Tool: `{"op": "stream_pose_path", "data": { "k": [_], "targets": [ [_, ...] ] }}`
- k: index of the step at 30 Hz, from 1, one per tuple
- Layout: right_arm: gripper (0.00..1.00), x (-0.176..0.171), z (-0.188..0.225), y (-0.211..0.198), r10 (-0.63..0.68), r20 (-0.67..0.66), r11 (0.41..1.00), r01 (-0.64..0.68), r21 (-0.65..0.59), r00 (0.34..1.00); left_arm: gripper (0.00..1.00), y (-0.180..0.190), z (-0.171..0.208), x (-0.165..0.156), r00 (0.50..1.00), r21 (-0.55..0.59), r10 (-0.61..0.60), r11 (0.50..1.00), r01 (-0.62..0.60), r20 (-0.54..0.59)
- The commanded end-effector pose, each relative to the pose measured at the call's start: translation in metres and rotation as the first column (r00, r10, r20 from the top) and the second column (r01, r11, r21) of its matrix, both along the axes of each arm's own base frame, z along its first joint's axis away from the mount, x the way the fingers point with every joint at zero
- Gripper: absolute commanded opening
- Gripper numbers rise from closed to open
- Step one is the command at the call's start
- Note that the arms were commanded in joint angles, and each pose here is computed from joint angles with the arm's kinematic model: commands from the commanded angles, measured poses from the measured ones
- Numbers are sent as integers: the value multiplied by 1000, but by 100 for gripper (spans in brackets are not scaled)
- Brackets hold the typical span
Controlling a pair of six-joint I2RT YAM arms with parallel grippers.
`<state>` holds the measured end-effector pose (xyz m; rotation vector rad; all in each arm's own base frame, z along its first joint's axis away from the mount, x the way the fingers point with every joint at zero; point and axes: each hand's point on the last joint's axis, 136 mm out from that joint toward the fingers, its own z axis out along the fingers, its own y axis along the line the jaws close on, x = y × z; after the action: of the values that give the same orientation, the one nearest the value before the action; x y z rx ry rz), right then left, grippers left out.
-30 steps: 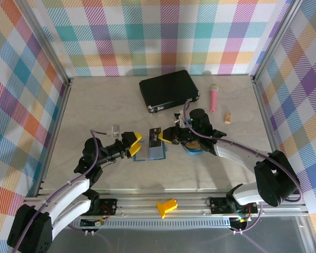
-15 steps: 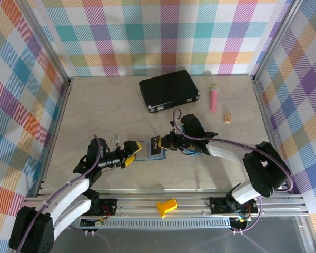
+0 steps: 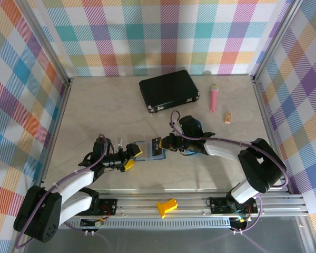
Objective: Put the credit cards into the card holder
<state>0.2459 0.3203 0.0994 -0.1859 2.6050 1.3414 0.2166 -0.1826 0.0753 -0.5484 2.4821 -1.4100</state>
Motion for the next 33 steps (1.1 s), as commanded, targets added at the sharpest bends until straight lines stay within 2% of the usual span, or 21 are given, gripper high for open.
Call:
{"op": "stream_pose_path", "data": {
  "k": [1, 9, 15, 33],
  "targets": [
    [0, 0, -5, 5, 22, 4, 1000, -22, -17, 1000, 96, 5, -7, 4, 1000, 10, 10, 1000, -10, 12],
    [0, 3, -3, 17, 34, 17, 999, -33, -34, 999, 78, 3, 1, 16, 999, 14, 3, 1000, -4, 37],
    [0, 4, -5, 21, 36, 11, 998, -35, -48, 999, 78, 14, 3, 21, 998, 119, 16, 993, -22, 57],
    [0, 5, -11, 27, 50, 3, 996, -50, -75, 999, 78, 6, -8, 30, 997, 121, -35, 992, 27, 69]
  ]
}}
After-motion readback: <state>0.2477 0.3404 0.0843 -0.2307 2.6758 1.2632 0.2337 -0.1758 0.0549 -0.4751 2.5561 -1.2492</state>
